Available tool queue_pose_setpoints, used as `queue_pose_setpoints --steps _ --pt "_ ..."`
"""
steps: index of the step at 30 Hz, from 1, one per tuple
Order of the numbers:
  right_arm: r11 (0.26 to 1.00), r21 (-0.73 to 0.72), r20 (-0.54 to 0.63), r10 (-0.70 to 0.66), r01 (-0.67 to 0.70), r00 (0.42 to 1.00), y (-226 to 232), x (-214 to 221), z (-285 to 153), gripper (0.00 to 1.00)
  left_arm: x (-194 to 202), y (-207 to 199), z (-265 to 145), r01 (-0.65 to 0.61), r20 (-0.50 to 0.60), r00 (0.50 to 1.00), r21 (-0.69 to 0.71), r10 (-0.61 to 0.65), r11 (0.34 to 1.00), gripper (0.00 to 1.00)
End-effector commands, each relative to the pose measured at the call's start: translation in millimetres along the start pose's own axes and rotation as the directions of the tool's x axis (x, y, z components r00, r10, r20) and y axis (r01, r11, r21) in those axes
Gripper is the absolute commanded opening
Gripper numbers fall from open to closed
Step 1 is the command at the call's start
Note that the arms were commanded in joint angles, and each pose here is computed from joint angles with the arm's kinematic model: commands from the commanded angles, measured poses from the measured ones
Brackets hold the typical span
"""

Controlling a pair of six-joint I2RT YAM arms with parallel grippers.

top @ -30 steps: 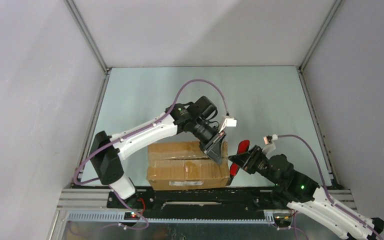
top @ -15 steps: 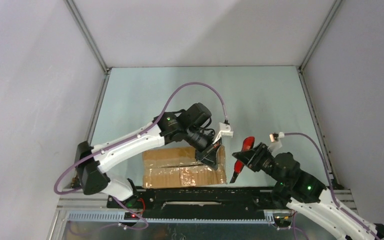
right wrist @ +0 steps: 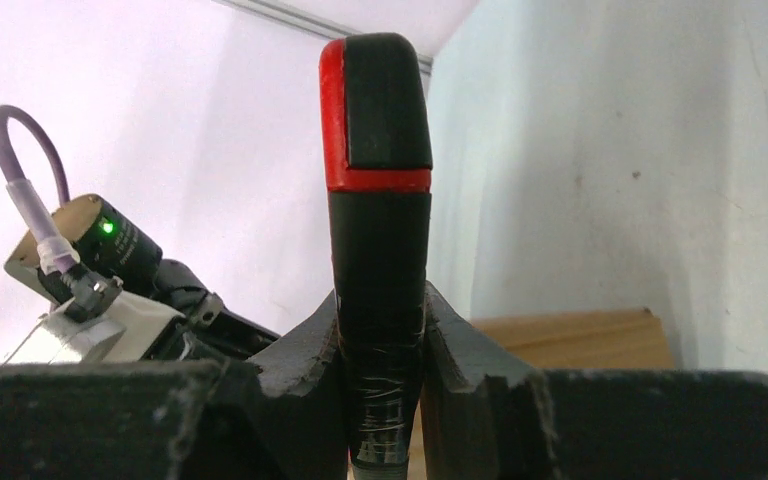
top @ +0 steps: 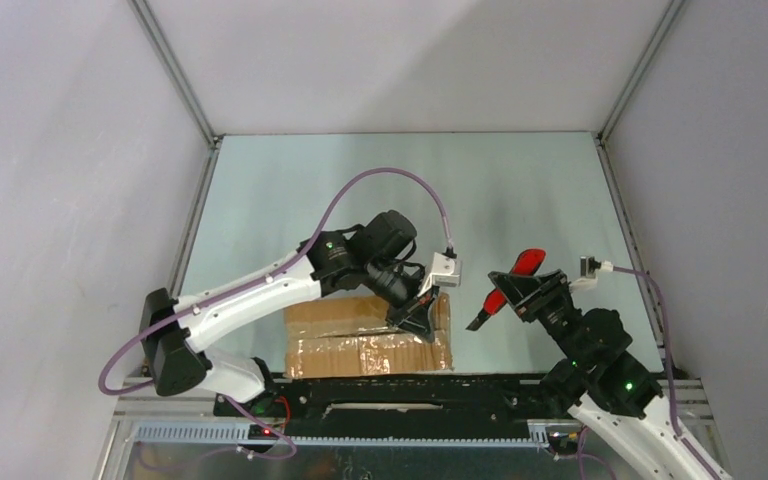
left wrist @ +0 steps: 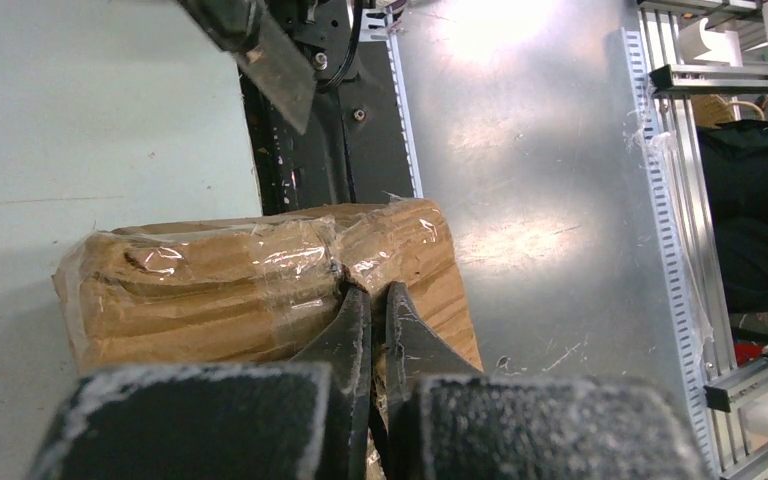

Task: Unpack the express box
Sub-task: Cut the express box at the center of the board.

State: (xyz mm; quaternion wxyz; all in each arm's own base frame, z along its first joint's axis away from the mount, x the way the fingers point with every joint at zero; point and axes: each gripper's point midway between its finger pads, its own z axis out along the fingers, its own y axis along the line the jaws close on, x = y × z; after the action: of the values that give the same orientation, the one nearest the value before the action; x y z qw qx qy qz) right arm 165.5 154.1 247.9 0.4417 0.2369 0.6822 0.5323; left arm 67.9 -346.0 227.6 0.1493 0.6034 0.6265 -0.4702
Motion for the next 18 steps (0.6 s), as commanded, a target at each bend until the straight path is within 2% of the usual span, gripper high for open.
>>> queue_pose_setpoints --steps 1,18 --pt "0.990 -0.135 0.097 0.050 -0.037 0.994 28 -18 13 0.00 -2 6 -2 -0.074 0.030 0.997 -0.002 0.074 0.997 0.00" --pt "0.969 -0.210 0.032 0.140 -0.130 0.990 21 -1 17 0.00 -10 8 -2 -0.026 0.074 0.997 0.035 0.023 0.999 0.00"
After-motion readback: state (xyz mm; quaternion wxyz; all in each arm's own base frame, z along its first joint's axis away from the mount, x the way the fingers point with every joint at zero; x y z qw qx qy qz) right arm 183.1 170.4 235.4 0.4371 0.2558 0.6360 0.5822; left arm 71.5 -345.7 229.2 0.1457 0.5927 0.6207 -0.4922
